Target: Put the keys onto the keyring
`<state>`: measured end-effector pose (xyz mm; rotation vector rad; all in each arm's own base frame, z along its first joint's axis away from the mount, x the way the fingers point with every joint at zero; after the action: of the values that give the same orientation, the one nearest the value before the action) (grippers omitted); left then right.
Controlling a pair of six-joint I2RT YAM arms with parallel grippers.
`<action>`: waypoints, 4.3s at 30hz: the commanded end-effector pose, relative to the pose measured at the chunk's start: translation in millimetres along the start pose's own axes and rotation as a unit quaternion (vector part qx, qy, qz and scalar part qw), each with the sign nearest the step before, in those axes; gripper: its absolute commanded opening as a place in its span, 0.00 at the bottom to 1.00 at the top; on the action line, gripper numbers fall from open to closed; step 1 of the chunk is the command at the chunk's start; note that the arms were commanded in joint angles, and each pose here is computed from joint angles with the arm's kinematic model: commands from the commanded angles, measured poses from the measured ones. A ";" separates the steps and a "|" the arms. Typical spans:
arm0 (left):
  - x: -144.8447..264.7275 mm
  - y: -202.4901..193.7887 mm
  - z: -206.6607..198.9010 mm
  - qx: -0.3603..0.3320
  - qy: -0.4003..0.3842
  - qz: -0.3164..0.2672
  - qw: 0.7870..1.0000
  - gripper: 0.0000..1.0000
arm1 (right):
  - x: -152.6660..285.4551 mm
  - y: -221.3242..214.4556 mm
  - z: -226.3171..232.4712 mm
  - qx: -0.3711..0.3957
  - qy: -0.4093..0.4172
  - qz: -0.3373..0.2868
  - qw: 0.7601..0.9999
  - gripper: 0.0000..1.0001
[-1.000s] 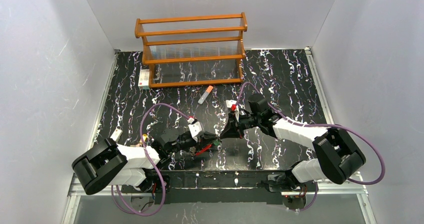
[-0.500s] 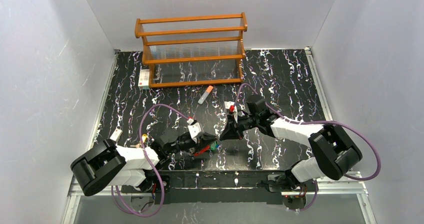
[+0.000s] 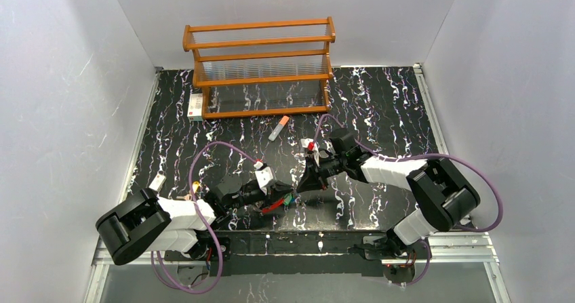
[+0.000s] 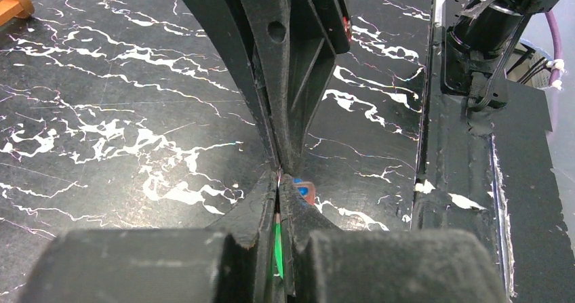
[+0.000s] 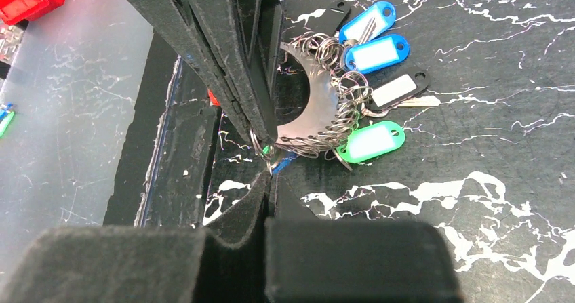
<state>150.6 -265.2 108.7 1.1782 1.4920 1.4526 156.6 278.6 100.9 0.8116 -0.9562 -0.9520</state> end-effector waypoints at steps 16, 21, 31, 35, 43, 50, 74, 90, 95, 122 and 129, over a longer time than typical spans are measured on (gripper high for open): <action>0.6 27.6 0.6 -0.021 0.006 -0.059 0.998 0.00 | 2.2 7.2 -0.4 0.018 -0.024 -0.007 1.000 0.38; 0.5 27.9 0.4 -0.022 0.005 -0.059 0.998 0.00 | 8.9 19.9 4.3 0.067 -0.045 -0.030 0.996 0.46; 0.9 29.1 -0.1 -0.022 0.004 -0.061 0.998 0.00 | 7.9 34.6 10.2 0.095 -0.028 -0.068 0.993 0.49; 0.3 29.7 -0.2 -0.021 0.004 -0.062 0.998 0.00 | 3.8 35.2 9.0 0.091 -0.013 -0.074 0.993 0.44; 0.1 30.6 -0.3 -0.022 0.003 -0.063 0.998 0.00 | -1.0 36.9 7.1 0.090 -0.004 -0.076 0.993 0.37; -0.2 31.7 -0.6 -0.022 0.002 -0.065 0.998 0.00 | -4.9 33.1 7.5 0.088 0.019 -0.071 0.993 0.13; 14.0 28.8 17.5 -0.081 0.064 -0.044 0.994 0.38 | 5.7 16.9 -5.0 0.097 -0.054 0.082 0.990 0.01; 9.5 2.4 13.5 -0.135 -0.002 0.102 0.986 0.39 | -13.9 14.0 -8.4 0.085 -0.081 0.189 0.975 0.01; 4.2 -5.3 12.0 -0.132 -0.022 0.129 0.983 0.38 | -14.4 17.0 -7.0 0.088 -0.080 0.188 0.975 0.01; -12.9 -12.9 7.1 -0.096 -0.045 0.110 0.988 0.00 | -19.3 20.5 -5.8 0.093 -0.070 0.178 0.977 0.01; -6.2 -9.3 14.5 -0.087 -0.003 0.101 0.991 0.00 | -17.0 24.5 -7.3 0.108 -0.085 0.157 0.978 0.18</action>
<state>161.7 -267.1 85.5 1.3172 1.1848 1.6724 158.3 293.5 96.0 0.6454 -1.2777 -0.6132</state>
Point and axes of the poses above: each gripper's point midway between its finger pads, its own x axis back along the fingers, its own z axis along the line the jaws close on, y = z × x, the point moved 3 cm from there along x, back along the fingers, and after that the axes turned 2 degrees about x, right-handed, at the moved point
